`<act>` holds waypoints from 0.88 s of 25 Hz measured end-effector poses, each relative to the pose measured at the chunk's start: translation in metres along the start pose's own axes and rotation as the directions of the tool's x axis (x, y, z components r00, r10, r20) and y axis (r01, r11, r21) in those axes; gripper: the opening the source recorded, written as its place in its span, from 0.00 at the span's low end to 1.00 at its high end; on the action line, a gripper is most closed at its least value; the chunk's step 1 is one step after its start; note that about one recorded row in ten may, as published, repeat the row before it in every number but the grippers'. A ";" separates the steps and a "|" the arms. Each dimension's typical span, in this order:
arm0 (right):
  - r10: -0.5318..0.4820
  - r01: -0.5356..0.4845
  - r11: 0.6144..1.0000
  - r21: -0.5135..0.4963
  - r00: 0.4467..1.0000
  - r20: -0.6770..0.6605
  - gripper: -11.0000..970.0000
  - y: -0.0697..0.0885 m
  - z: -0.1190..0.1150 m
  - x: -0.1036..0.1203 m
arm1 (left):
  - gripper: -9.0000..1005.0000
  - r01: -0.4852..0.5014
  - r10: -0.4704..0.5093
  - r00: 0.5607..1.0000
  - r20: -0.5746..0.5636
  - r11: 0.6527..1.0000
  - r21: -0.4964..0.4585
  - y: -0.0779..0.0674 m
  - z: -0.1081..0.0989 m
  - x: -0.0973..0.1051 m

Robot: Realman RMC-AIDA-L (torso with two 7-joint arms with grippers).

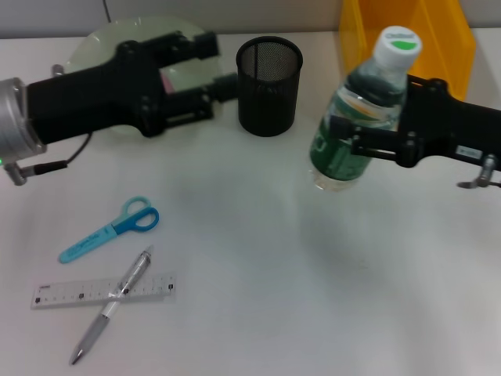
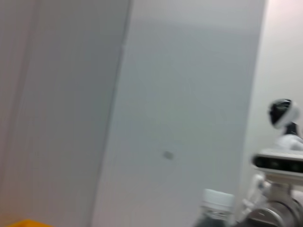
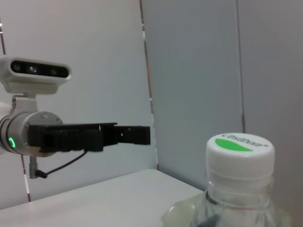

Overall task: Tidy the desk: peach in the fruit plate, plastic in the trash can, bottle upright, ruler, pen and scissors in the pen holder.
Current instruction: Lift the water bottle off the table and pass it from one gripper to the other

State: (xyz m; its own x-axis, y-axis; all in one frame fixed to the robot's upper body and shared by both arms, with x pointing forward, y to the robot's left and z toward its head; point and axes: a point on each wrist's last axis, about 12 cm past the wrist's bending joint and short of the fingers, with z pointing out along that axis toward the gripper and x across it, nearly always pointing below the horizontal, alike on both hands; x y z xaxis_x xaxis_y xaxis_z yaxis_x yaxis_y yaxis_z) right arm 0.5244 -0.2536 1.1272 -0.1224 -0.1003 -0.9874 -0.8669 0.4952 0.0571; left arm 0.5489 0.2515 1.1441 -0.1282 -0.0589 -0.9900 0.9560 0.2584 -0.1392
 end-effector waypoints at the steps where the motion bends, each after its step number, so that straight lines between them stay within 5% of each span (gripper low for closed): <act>1: -0.001 0.001 1.000 -0.014 1.000 -0.001 0.78 0.000 0.005 -0.001 | 0.60 -0.008 0.009 1.000 -0.013 1.000 0.024 -0.001 0.005 -0.001; 22: -0.037 0.024 0.984 -0.177 0.996 -0.075 0.78 0.003 0.050 -0.009 | 0.60 -0.043 0.053 0.994 -0.095 0.994 0.099 0.004 0.042 -0.007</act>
State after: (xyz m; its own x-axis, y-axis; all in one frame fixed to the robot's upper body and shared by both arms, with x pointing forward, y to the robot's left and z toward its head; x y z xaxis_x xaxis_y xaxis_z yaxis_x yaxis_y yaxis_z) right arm 0.5466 -0.2083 1.1287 -0.1258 -0.1833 -0.9750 -0.9413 0.3325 0.0589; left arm 0.5649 0.2123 1.1519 -0.1021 0.0470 -0.9937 0.9820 0.1643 -0.0931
